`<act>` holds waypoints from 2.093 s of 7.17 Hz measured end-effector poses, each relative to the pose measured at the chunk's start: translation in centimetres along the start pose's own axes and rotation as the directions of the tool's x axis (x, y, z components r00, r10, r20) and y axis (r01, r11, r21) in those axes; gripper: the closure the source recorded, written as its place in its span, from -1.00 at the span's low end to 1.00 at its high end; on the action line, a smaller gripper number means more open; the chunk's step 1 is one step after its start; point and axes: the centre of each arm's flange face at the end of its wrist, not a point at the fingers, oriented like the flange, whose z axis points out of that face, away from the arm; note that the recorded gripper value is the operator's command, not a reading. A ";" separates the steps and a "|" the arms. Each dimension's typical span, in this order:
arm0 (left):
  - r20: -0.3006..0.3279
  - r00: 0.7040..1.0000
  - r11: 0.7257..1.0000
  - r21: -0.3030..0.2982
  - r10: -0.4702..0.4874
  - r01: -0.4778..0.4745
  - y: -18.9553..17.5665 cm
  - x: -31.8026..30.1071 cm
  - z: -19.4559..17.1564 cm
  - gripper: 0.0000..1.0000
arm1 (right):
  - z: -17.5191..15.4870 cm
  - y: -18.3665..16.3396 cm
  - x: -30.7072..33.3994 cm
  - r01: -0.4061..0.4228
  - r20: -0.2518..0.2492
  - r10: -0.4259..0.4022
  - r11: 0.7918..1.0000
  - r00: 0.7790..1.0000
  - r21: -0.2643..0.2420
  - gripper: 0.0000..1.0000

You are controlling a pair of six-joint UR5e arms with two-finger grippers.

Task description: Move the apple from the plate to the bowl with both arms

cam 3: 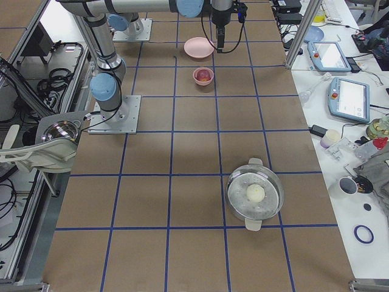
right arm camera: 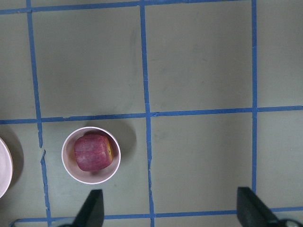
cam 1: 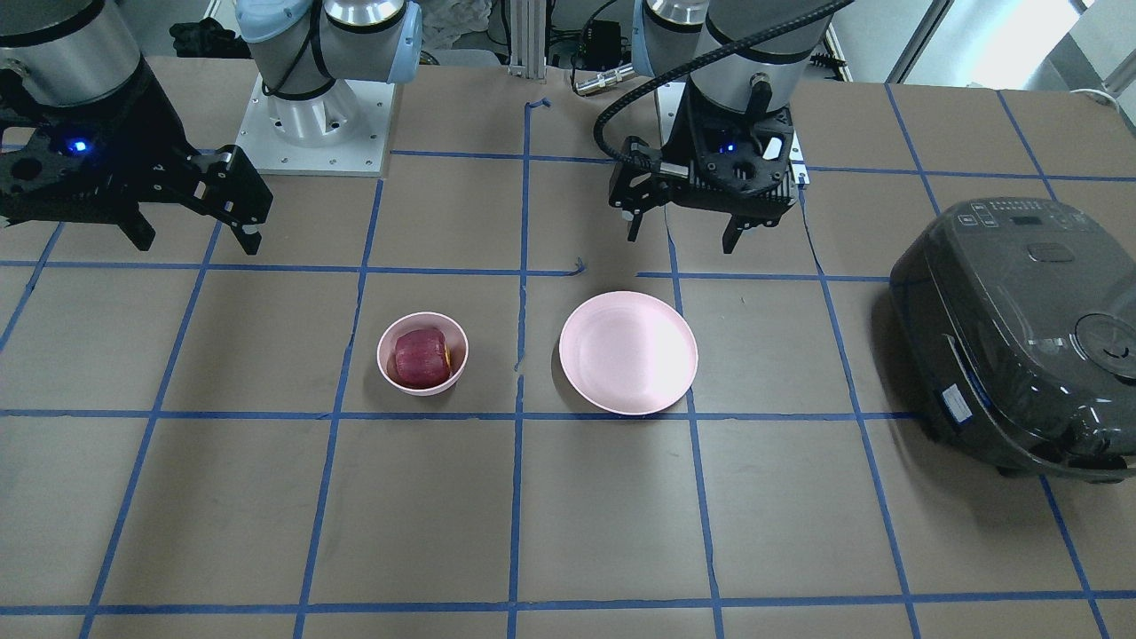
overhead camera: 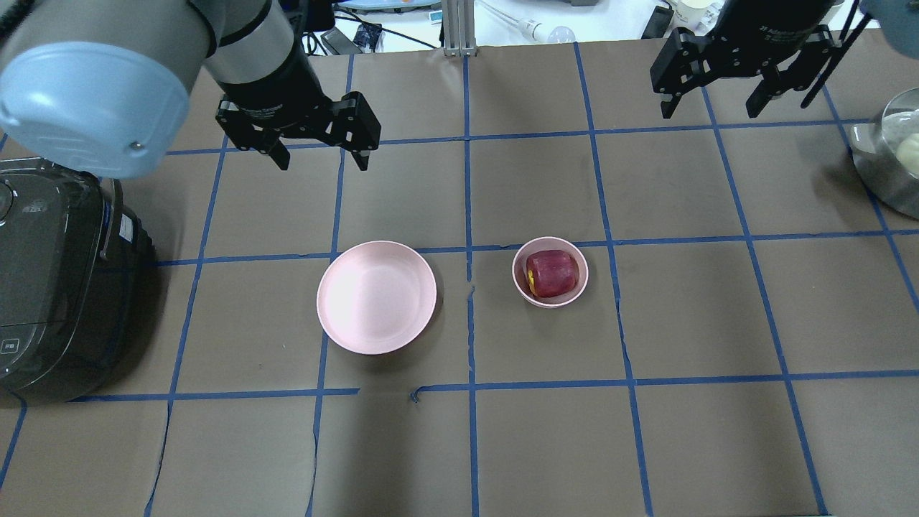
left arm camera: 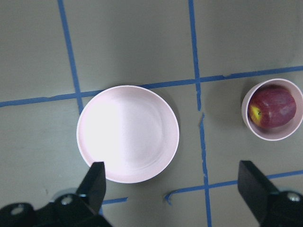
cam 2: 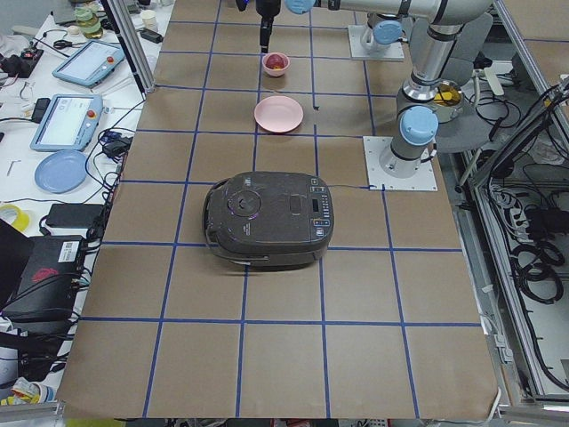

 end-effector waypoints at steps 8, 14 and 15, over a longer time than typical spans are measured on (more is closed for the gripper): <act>0.039 0.999 0.999 -0.021 0.032 -0.031 1.1 -9.9 -3.3 -1.00 | 0.1 0.1 -0.1 0.006 0.005 -0.006 1.000 1.000 -0.003 -1.00; 0.017 0.999 0.999 -0.020 0.035 -0.035 1.1 -9.5 -3.1 -1.00 | 0.5 -0.1 0.0 0.004 0.003 -0.004 1.000 1.000 -0.009 -1.00; 0.016 0.999 0.999 -0.020 0.035 -0.035 1.1 -9.5 -3.1 -1.00 | 0.6 -0.2 0.0 0.003 0.001 -0.003 1.000 1.000 -0.011 -1.00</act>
